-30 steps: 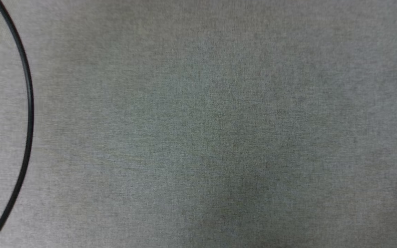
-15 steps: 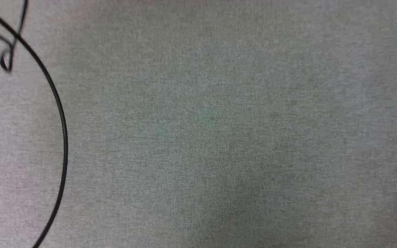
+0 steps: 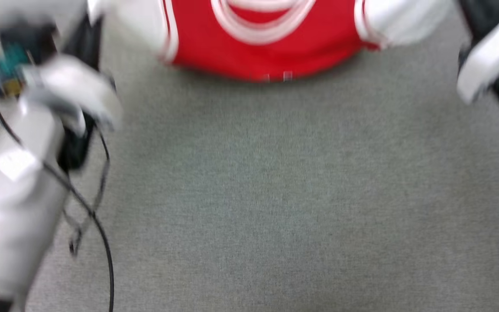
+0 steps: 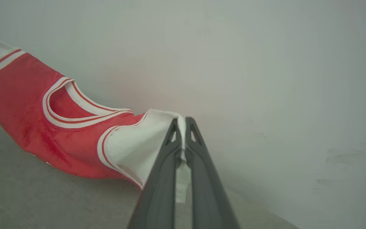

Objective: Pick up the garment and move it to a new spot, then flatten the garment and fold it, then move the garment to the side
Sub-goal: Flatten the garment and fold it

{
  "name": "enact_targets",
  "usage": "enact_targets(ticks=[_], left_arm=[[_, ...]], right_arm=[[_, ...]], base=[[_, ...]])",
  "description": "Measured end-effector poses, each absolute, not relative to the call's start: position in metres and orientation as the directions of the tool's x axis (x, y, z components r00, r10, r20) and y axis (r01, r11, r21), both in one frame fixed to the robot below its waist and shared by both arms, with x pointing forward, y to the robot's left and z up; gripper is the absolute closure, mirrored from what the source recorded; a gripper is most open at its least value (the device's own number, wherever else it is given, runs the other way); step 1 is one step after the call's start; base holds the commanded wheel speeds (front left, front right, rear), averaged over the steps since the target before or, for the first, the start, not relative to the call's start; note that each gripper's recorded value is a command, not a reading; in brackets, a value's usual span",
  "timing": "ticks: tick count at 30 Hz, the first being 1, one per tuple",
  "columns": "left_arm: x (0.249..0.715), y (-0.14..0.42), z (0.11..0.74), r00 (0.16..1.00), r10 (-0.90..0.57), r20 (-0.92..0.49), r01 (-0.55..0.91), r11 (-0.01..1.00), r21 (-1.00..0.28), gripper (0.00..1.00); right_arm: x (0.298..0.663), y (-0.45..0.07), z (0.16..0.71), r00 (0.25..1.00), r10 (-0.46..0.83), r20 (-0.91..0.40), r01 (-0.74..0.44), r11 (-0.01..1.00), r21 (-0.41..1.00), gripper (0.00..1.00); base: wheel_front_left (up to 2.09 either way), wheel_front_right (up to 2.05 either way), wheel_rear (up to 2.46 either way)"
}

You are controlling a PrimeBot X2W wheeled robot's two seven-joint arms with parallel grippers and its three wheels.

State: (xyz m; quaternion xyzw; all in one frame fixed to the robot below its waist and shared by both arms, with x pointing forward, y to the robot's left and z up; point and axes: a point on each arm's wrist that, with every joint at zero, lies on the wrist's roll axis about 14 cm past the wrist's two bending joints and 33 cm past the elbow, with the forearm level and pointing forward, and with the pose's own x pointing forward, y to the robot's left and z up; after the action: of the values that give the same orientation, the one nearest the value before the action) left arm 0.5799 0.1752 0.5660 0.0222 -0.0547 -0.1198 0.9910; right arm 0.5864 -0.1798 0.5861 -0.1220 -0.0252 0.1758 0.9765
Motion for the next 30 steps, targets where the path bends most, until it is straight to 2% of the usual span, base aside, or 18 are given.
enact_targets(ticks=[6, 14, 22, 30], left_arm=[[0.511, 0.186, 0.526, 0.979, -0.206, 0.010, 0.206, 0.979, -0.001, 1.00], [0.430, 0.201, 0.475, 0.978, -0.151, -0.144, 0.145, 0.988, -0.055, 1.00], [0.371, 0.204, 0.441, 0.960, -0.116, -0.253, 0.089, 0.989, -0.117, 1.00], [0.333, 0.211, 0.418, 0.939, -0.092, -0.332, 0.049, 0.990, -0.135, 1.00]], right_arm=[[0.524, -0.194, 0.543, 0.930, 0.350, -0.114, -0.367, 0.904, -0.220, 1.00], [0.441, -0.218, 0.486, 0.917, 0.302, -0.261, -0.343, 0.930, -0.130, 1.00], [0.371, -0.239, 0.439, 0.903, 0.229, -0.363, -0.260, 0.965, -0.039, 1.00], [0.318, -0.263, 0.413, 0.894, 0.143, -0.424, -0.155, 0.988, 0.006, 1.00]], base=[[0.00, 0.00, 0.00], [0.00, 0.00, 0.00], [0.00, 0.00, 0.00], [0.00, 0.00, 0.00]])
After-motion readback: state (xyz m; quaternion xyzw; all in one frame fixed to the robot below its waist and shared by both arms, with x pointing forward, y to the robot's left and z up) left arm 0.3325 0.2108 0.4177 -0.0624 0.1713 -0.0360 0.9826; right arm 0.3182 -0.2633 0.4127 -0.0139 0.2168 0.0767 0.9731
